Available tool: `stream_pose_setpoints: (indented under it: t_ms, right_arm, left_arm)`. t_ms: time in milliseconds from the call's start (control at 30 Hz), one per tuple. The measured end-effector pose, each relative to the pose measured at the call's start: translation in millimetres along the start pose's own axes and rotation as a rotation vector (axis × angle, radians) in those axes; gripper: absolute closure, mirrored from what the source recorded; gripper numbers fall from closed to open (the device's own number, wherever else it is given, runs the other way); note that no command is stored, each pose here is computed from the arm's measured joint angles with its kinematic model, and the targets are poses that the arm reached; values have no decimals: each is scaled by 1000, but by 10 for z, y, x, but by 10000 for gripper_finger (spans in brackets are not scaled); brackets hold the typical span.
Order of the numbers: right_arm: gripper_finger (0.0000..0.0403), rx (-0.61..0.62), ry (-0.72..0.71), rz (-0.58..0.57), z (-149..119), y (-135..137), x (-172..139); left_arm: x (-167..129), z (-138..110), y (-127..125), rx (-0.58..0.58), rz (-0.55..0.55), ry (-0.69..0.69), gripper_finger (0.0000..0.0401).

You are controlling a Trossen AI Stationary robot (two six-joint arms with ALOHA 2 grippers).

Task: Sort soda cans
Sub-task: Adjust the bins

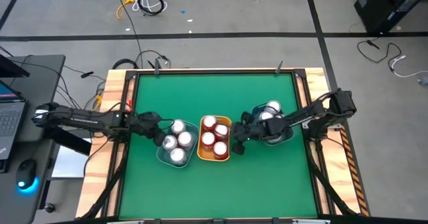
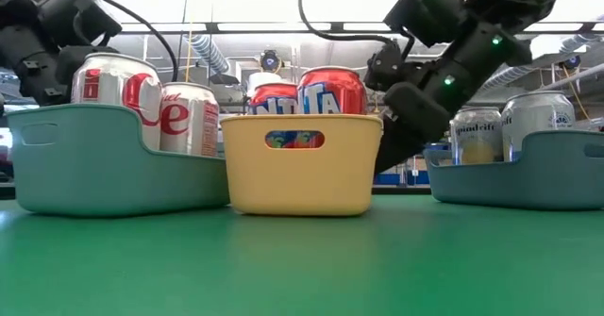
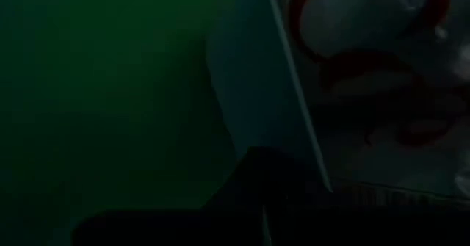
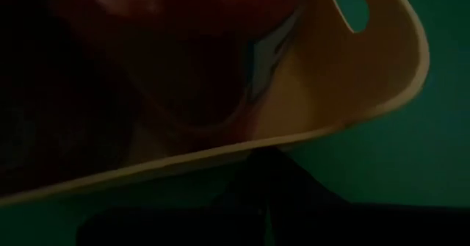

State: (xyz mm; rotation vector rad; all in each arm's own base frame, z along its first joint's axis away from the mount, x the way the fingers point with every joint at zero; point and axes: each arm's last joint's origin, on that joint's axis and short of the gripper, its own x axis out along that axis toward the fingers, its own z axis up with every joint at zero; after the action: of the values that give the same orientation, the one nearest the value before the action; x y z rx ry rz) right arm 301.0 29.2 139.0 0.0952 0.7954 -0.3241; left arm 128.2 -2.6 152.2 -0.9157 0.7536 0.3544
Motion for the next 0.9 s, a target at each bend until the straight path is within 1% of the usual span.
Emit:
stream_pose_setpoints:
  t_ms: [167, 300, 400, 500, 567, 633, 700, 800, 900]
  right_arm:
    - [403, -4, -14, 22, 51, -82, 33]
    - [403, -9, -11, 22, 58, -94, 15]
    - [403, -8, -14, 22, 68, -98, -2]
    - [403, -8, -14, 22, 69, -98, -3]
    - [403, -9, -14, 23, 68, -94, -4]
    - [403, -13, -12, 25, 62, -83, -9]
    - [403, -17, -10, 28, 59, -73, -14]
    - [403, -22, -10, 31, 56, -56, -20]
    - [403, -24, -10, 33, 54, -50, -23]
  left_arm:
    - [-5, 30, -27, 64, -9, -47, 401]
    - [-116, 98, -122, 114, 10, -50, 401]
    - [-300, 167, -220, 170, 81, -16, 401]
    - [-561, 249, -322, 221, 181, -1, 401]
    - [-761, 311, -413, 246, 211, 0, 401]
    - [-938, 359, -537, 299, 167, 2, 401]
    - [-1053, 358, -649, 376, 71, 28, 401]
    - [-1064, 301, -805, 509, -84, 67, 401]
    - [-1000, 201, -945, 641, -169, 105, 401]
